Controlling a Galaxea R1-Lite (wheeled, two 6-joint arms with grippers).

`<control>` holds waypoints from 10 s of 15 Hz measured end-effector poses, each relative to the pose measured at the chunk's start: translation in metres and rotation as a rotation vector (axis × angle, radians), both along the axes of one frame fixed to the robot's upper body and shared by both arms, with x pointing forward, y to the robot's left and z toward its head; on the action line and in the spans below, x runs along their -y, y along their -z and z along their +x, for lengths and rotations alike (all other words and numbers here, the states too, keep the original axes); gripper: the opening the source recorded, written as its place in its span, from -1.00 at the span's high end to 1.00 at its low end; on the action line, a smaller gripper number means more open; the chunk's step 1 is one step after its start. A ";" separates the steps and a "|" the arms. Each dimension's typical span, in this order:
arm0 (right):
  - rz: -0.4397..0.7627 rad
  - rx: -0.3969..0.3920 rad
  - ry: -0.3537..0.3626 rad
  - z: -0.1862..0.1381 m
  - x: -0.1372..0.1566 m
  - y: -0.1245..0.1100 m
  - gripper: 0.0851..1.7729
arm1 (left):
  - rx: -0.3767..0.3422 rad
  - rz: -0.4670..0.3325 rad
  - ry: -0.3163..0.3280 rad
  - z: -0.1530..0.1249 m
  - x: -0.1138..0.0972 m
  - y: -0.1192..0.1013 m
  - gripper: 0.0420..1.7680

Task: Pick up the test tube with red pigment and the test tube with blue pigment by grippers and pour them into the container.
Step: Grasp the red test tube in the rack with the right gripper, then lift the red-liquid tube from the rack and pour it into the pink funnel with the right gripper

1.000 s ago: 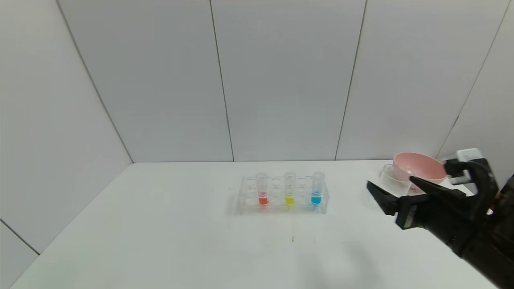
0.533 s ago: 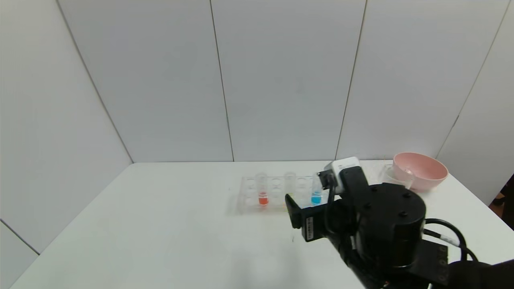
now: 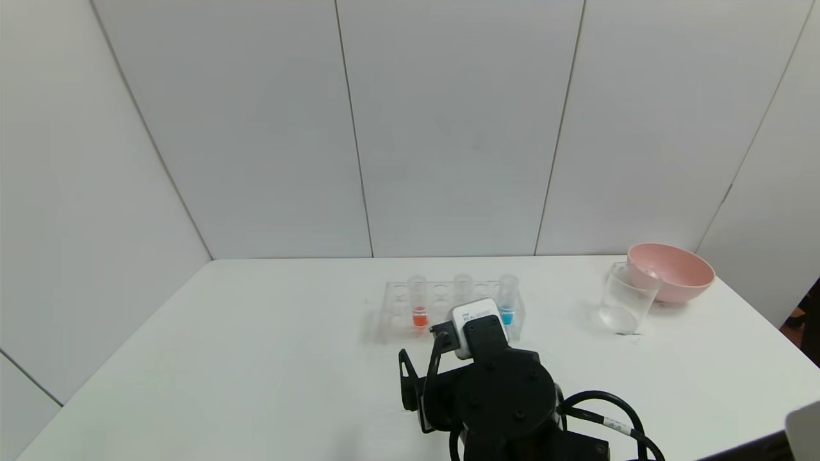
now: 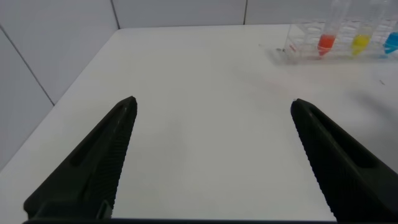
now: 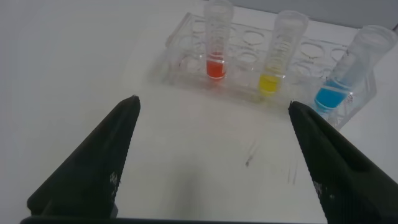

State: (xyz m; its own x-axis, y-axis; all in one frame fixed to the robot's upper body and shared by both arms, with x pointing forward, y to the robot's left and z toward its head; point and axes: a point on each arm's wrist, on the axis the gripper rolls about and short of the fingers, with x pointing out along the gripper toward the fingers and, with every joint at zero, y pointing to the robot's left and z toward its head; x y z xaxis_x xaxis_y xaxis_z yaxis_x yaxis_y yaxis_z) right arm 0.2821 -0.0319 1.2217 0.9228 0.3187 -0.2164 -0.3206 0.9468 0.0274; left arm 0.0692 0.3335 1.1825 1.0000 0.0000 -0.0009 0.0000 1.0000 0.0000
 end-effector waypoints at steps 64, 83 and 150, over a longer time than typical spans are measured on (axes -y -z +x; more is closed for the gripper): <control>0.032 0.146 0.066 0.143 -0.046 -0.044 0.46 | 0.000 0.000 0.000 0.000 0.000 0.000 -1.00; 0.024 0.060 -0.342 0.046 0.319 -0.086 0.46 | 0.000 0.000 0.000 0.000 0.000 0.000 -1.00; -1.286 -0.489 -0.402 0.225 0.319 -0.092 0.46 | 0.000 0.000 0.000 0.000 0.000 0.000 -1.00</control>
State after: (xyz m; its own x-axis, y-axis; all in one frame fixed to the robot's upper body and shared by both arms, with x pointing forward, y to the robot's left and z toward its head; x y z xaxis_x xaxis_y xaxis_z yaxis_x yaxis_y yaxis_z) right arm 0.5068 -0.3512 1.3133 0.5689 -0.1217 -0.8134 -0.7762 0.2474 -0.5799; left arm 0.0692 0.3335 1.1825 1.0000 0.0000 -0.0013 0.0000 1.0000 0.0000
